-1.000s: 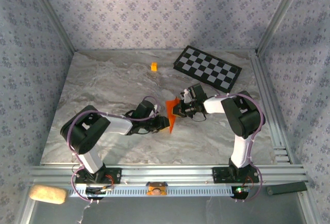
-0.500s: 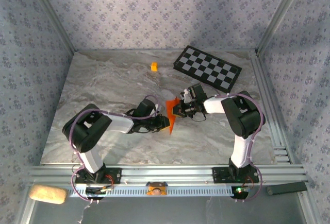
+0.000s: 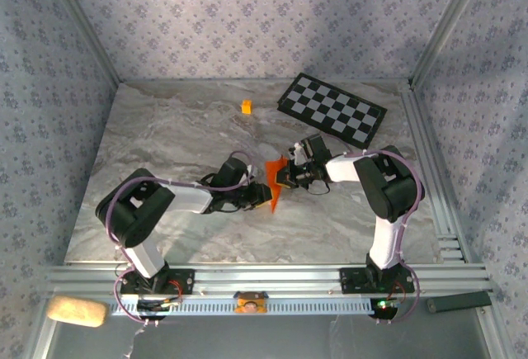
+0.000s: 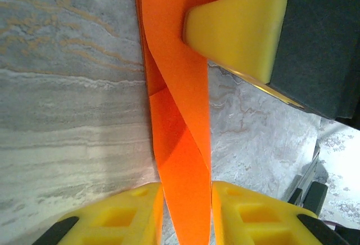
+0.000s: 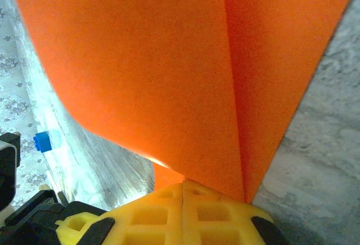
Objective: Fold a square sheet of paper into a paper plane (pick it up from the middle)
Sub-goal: Fold the wing for the fifth time at the center of the table.
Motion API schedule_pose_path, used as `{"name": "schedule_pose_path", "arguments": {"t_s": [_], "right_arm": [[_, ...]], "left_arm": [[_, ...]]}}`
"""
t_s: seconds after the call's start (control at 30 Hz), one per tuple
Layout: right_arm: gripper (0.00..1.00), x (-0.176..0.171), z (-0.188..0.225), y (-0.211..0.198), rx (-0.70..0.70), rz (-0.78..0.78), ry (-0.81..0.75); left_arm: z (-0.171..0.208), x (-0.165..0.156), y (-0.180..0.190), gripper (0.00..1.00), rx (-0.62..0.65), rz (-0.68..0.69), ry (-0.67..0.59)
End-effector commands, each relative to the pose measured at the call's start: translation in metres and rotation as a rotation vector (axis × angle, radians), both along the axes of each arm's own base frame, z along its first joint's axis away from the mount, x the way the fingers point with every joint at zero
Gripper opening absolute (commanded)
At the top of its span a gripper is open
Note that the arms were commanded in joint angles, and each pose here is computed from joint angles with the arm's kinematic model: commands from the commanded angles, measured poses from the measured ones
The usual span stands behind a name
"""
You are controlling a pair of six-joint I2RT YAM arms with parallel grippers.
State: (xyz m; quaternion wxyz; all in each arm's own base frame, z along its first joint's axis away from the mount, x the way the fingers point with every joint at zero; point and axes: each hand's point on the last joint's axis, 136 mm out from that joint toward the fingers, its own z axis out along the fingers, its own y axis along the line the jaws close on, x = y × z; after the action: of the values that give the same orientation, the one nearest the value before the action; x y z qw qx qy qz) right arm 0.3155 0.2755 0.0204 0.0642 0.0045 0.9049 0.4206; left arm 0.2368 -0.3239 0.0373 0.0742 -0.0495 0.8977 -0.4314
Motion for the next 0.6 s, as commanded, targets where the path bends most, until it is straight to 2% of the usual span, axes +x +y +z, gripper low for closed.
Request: {"name": "schedule_pose_path", "arguments": {"t_s": [0.0, 0.47, 0.57], "right_arm": [[0.06, -0.025, -0.037, -0.021, -0.135, -0.029, 0.111], [0.06, -0.026, -0.036, -0.021, -0.137, -0.029, 0.11], [0.06, -0.026, -0.037, -0.021, -0.137, -0.029, 0.111]], "left_arm": [[0.013, 0.001, -0.007, 0.27, -0.021, -0.013, -0.029], [0.012, 0.001, -0.018, 0.24, -0.068, -0.031, -0.021], [0.006, 0.001, -0.019, 0.21, -0.059, -0.033, -0.013]]}}
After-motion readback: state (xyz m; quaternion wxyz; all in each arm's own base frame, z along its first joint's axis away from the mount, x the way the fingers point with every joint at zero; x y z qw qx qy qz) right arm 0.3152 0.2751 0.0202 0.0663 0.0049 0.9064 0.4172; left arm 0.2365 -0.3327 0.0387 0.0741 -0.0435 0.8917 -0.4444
